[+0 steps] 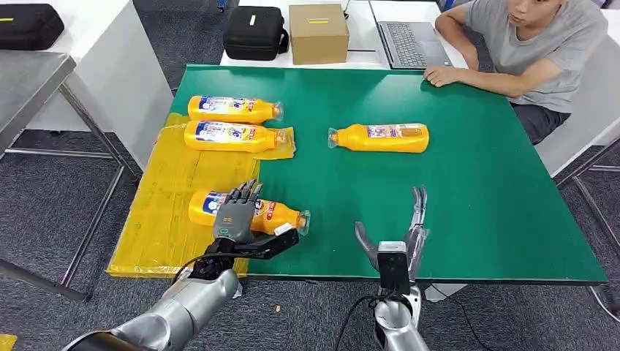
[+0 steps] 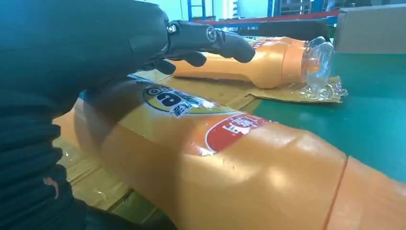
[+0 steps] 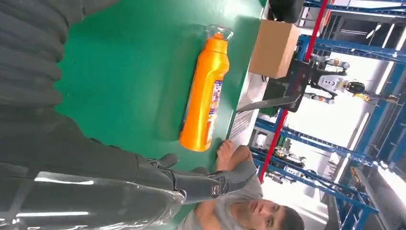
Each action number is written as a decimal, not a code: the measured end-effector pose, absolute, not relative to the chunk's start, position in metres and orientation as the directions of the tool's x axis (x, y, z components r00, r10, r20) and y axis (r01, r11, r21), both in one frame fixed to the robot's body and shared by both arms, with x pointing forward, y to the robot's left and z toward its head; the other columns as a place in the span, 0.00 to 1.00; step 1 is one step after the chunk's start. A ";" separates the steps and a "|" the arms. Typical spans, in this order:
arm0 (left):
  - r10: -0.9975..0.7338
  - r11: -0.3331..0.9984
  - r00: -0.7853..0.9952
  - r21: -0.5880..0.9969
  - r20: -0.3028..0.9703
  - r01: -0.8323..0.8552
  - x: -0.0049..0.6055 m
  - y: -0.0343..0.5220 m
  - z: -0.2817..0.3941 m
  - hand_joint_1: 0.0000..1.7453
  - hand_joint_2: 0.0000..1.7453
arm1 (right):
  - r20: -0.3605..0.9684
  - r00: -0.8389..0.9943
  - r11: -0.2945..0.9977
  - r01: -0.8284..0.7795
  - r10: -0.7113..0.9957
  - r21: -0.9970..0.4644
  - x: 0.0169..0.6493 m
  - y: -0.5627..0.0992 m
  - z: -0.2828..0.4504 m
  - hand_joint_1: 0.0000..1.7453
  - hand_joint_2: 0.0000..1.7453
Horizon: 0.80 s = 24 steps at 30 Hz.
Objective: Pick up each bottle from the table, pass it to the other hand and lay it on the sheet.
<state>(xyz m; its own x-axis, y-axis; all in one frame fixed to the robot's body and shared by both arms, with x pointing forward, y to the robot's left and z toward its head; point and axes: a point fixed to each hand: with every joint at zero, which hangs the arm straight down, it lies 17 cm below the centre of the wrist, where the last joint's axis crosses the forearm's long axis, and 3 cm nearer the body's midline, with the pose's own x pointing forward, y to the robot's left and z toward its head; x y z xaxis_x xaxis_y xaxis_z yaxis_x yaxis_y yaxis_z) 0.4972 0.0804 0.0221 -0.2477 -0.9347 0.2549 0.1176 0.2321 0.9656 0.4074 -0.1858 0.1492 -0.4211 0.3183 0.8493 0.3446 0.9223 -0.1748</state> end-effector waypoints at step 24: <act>-0.843 0.103 -0.533 0.994 0.066 -0.039 0.466 -0.009 0.069 0.00 0.00 | 0.843 -0.392 0.897 0.388 0.369 -0.212 0.398 -0.205 0.141 0.00 1.00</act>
<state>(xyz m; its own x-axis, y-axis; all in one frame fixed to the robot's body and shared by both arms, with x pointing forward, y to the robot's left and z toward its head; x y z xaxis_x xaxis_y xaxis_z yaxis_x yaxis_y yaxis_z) 0.4655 -0.0092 0.0692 -0.5331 -0.8435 0.0661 -0.0393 0.1027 0.9939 0.3975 -0.2052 0.1407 -0.3924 0.3686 0.8427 0.3877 0.8971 -0.2118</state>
